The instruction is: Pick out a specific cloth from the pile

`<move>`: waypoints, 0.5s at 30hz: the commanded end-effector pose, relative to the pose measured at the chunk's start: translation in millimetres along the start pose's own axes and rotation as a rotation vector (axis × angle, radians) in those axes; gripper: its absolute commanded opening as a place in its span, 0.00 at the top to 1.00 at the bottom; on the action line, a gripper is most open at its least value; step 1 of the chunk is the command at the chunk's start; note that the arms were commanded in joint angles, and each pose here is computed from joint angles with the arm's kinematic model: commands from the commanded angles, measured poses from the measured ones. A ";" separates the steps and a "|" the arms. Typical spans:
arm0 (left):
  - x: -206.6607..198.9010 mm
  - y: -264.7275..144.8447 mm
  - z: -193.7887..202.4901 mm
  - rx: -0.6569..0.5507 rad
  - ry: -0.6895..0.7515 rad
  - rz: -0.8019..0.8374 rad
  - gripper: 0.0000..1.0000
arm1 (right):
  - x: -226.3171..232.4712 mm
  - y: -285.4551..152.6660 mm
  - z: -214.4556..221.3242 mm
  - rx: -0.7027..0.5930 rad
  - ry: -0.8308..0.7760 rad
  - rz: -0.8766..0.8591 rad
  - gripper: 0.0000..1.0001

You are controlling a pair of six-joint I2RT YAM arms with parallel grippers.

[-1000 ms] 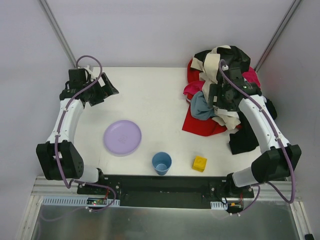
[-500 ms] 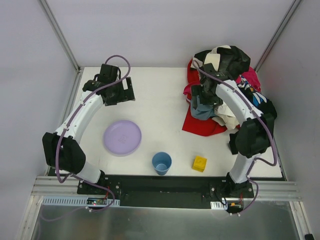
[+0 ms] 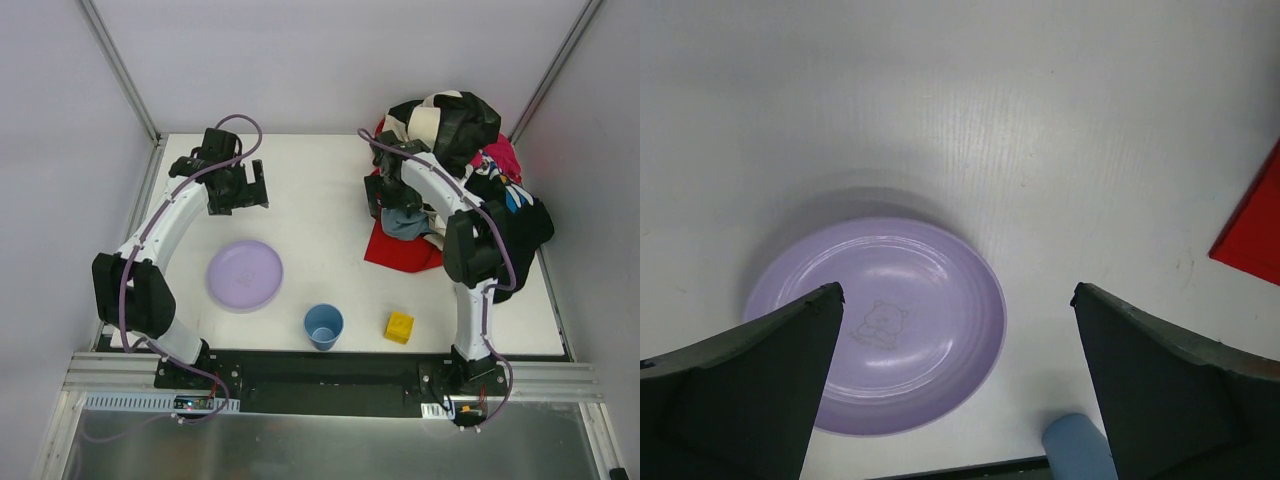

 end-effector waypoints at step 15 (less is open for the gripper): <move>-16.9 -12.7 -34.3 -0.060 0.048 0.102 0.01 | -10.4 8.1 -1.9 0.051 -0.038 0.132 0.99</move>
Point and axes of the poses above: each gripper's point midway between its finger pads, its own y axis out along the fingers, its own x axis along the line the jaws close on, z = x × y, the point moved 8 cm from there along -y, back along the fingers, and after that the axes turned 9 degrees about y, right-handed, at the moved point
